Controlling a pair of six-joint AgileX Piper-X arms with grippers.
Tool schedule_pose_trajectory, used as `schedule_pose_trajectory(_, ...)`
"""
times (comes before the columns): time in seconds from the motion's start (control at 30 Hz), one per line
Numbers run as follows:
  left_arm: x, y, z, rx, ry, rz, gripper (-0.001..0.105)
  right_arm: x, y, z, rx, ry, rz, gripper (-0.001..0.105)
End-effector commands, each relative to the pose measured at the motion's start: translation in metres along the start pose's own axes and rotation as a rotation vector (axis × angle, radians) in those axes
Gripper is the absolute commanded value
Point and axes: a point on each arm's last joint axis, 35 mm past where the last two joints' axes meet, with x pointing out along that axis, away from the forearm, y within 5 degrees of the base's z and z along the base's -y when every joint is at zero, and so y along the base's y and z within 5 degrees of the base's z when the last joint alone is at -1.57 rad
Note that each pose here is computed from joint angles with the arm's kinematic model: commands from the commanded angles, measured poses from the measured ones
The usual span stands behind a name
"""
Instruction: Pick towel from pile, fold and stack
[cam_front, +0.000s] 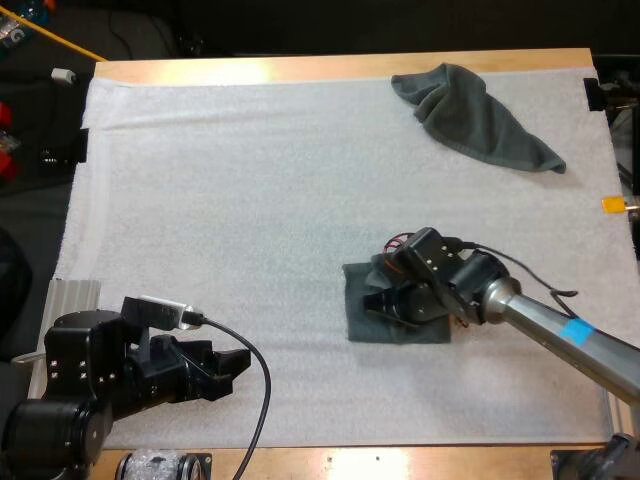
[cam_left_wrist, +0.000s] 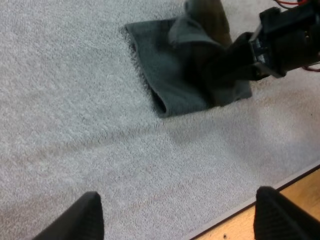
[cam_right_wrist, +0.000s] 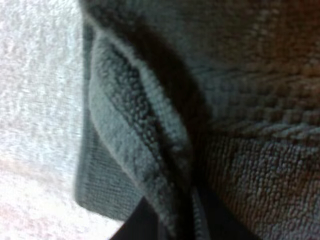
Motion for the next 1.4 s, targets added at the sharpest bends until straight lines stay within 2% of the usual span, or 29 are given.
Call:
schedule_pose_trajectory(0.0,-0.001,-0.001,-0.001,0.001,-0.005,0.002,0.061,0.001,0.003,0.004,0.017,-0.014,0.034,0.0)
schedule_pose_trajectory(0.27,-0.001,-0.001,-0.001,0.001,-0.005,0.002,0.061,0.015,0.004,0.009,0.097,-0.019,0.075,0.0)
schedule_pose_trajectory(0.4,-0.001,-0.001,-0.001,0.001,-0.005,0.002,0.061,0.018,0.005,0.008,0.094,-0.004,0.084,0.003)
schedule_pose_trajectory(0.47,-0.001,-0.001,-0.001,0.001,-0.005,0.002,0.061,0.02,0.004,0.009,0.093,-0.009,0.086,0.015)
schedule_pose_trajectory(0.53,-0.001,-0.001,-0.001,0.001,-0.005,0.002,0.061,0.021,0.005,0.01,0.09,-0.018,0.093,0.034)
schedule_pose_trajectory(0.6,-0.001,-0.001,-0.001,0.001,-0.005,0.002,0.061,0.021,0.007,0.012,0.081,-0.032,0.133,0.057)
schedule_pose_trajectory(0.67,-0.001,-0.001,-0.001,0.001,-0.005,0.002,0.061,0.019,0.011,0.016,0.064,-0.044,0.195,0.07)
schedule_pose_trajectory(0.83,-0.001,-0.001,-0.001,0.001,-0.005,0.002,0.061,0.008,0.014,0.017,0.055,-0.071,0.213,0.071)
schedule_pose_trajectory(1.03,-0.001,-0.001,-0.001,0.001,-0.005,0.002,0.061,0.007,0.018,0.014,0.05,-0.048,0.222,0.071)
schedule_pose_trajectory(1.23,-0.001,-0.001,-0.001,0.001,-0.005,0.002,0.061,0.009,0.041,0.013,0.003,-0.096,0.283,0.071)
schedule_pose_trajectory(1.37,-0.001,-0.001,-0.001,0.001,-0.005,0.002,0.061,0.022,0.05,0.011,0.045,-0.09,0.299,0.071)
